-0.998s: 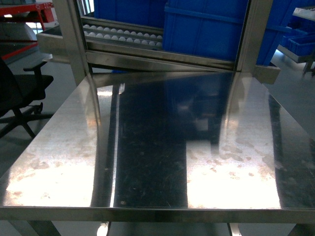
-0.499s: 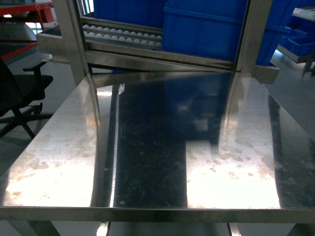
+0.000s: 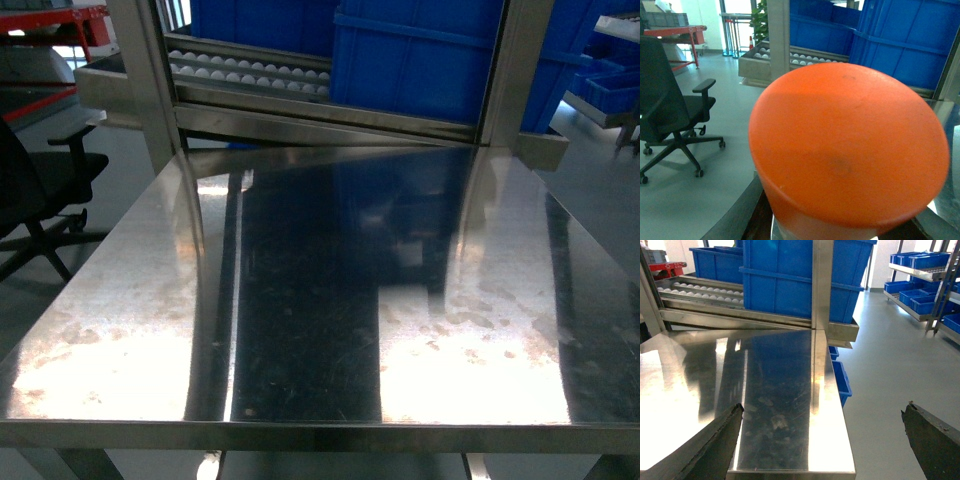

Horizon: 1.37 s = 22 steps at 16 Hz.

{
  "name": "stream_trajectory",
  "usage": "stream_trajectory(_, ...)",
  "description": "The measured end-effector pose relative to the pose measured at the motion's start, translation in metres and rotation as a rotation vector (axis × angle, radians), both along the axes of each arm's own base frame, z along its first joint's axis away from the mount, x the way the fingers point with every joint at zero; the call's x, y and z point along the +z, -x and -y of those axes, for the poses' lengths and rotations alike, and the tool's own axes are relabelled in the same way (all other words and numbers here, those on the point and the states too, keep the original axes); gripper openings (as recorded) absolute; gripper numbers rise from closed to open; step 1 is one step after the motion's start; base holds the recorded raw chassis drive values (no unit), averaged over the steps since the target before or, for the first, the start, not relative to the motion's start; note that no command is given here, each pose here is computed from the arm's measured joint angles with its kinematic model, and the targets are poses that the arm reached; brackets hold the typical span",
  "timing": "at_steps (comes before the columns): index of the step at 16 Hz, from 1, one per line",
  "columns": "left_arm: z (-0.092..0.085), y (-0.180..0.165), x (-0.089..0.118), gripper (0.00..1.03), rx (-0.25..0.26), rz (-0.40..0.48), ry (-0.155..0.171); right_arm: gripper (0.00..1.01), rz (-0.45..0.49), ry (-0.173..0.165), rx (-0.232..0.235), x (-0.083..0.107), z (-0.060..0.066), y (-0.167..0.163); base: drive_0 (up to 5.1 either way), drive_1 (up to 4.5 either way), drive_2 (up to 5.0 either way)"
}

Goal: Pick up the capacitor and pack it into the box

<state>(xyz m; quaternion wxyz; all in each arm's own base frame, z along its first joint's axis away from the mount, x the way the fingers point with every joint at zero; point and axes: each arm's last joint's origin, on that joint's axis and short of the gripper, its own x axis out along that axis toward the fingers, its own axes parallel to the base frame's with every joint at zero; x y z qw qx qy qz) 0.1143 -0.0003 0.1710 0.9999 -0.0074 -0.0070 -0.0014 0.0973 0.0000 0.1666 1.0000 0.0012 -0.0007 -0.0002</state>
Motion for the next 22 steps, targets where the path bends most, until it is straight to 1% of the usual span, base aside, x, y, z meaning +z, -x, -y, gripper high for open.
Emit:
stream_trajectory(5, 0.0, 0.006, -0.001, 0.44, 0.0, -0.003, 0.0, 0.98, 0.0, 0.0, 0.0, 0.0, 0.0, 0.0, 0.0, 0.0, 0.0)
stream_trajectory(6, 0.0, 0.007, -0.002, 0.44, 0.0, -0.014, 0.0, 0.98, 0.0, 0.0, 0.0, 0.0, 0.0, 0.0, 0.0, 0.0, 0.0)
stream_trajectory(7, 0.0, 0.015, -0.008, 0.44, -0.002, -0.061, 0.0, 0.98, 0.0, 0.0, 0.0, 0.0, 0.0, 0.0, 0.0, 0.0, 0.0)
stream_trajectory(8, 0.0, 0.017, -0.003, 0.44, -0.003, 0.0, -0.001, 0.98, 0.0, 0.0, 0.0, 0.0, 0.0, 0.0, 0.0, 0.0, 0.0)
stream_trajectory(10, 0.0, 0.017, -0.005, 0.44, 0.0, -0.026, -0.001, 0.98, 0.002, 0.0, 0.0, 0.0, 0.0, 0.0, 0.0, 0.0, 0.0)
stream_trajectory(11, 0.0, 0.017, -0.004, 0.44, 0.0, -0.011, -0.001, 0.98, 0.0, 0.0, 0.0, 0.0, 0.0, 0.0, 0.0, 0.0, 0.0)
stream_trajectory(22, 0.0, 0.017, -0.004, 0.44, 0.0, -0.018, -0.001, 0.98, 0.0, 0.0, 0.0, 0.0, 0.0, 0.0, 0.0, 0.0, 0.0)
